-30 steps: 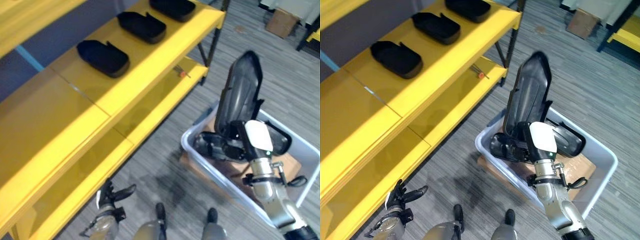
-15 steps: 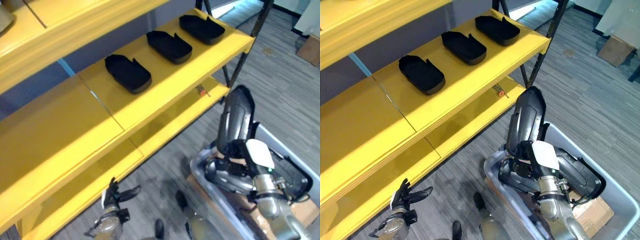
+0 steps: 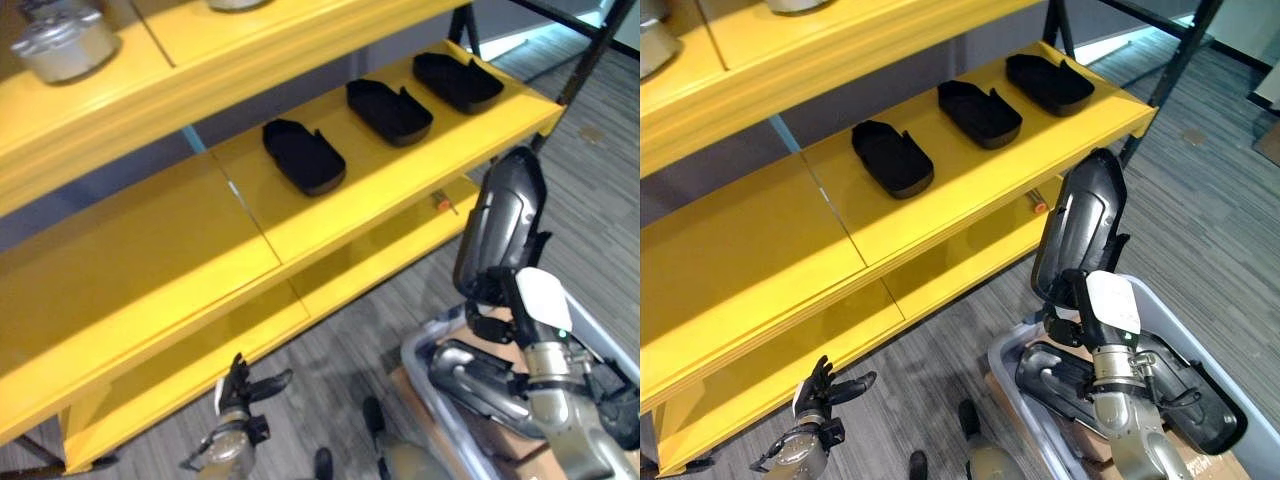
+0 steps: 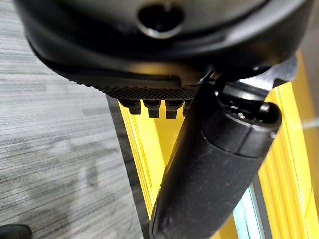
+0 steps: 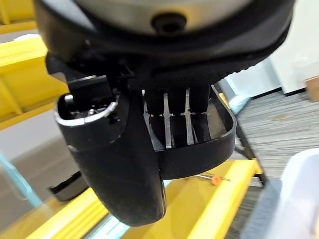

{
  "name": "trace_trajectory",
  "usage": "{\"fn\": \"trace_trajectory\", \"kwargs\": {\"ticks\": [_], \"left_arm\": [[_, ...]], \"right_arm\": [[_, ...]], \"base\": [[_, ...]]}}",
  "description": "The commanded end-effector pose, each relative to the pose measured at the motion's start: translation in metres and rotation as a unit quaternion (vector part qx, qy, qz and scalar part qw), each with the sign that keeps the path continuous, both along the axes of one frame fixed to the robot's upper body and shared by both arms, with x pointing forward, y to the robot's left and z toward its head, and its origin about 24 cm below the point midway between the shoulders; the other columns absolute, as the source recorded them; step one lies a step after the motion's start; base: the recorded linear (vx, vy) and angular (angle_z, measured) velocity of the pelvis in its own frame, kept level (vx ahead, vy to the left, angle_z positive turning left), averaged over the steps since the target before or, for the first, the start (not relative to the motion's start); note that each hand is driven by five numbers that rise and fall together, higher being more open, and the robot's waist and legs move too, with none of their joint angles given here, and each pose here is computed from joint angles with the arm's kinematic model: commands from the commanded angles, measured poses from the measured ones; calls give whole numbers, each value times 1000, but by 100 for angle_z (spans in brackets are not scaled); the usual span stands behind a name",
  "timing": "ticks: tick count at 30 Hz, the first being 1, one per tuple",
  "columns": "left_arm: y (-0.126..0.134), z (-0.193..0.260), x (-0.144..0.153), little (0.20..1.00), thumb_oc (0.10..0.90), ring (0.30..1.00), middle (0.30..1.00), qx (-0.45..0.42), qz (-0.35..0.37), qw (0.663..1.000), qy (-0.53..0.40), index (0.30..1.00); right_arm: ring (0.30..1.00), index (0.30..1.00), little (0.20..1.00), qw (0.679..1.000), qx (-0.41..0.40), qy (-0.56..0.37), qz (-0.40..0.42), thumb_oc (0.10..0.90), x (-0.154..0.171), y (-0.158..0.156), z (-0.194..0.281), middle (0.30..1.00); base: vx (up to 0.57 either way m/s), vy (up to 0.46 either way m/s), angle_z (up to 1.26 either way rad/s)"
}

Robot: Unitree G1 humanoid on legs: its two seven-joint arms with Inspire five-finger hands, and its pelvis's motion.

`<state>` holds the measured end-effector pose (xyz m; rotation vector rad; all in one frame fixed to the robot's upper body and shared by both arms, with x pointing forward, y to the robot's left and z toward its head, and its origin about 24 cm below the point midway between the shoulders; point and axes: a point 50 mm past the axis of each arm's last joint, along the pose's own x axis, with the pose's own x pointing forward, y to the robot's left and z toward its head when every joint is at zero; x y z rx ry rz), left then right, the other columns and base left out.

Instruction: Move parts from the plastic box to the shelf.

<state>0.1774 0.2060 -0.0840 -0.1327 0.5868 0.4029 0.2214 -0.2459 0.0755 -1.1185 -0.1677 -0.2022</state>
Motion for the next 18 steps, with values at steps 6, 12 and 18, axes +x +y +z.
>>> {"fn": "trace_trajectory", "kwargs": {"ticks": [6, 12, 18], "left_arm": [[22, 15, 7, 1000, 900, 1000, 1000, 34, 16, 999, -39, 1000], [22, 15, 11, 1000, 900, 1000, 1000, 55, -9, 998, -31, 1000], [24, 17, 10, 1000, 900, 1000, 1000, 58, 5, 998, -39, 1000]], "right_arm": [[300, 300, 300, 981, -20, -189, 42, 400, 6, 7, 69, 300], [300, 300, 300, 982, -18, -189, -14, 400, -6, -12, 63, 300], [300, 300, 300, 985, -33, -167, -37, 400, -8, -18, 55, 300]], "base": [[-75, -36, 62], [71, 48, 76], [215, 208, -24]]}}
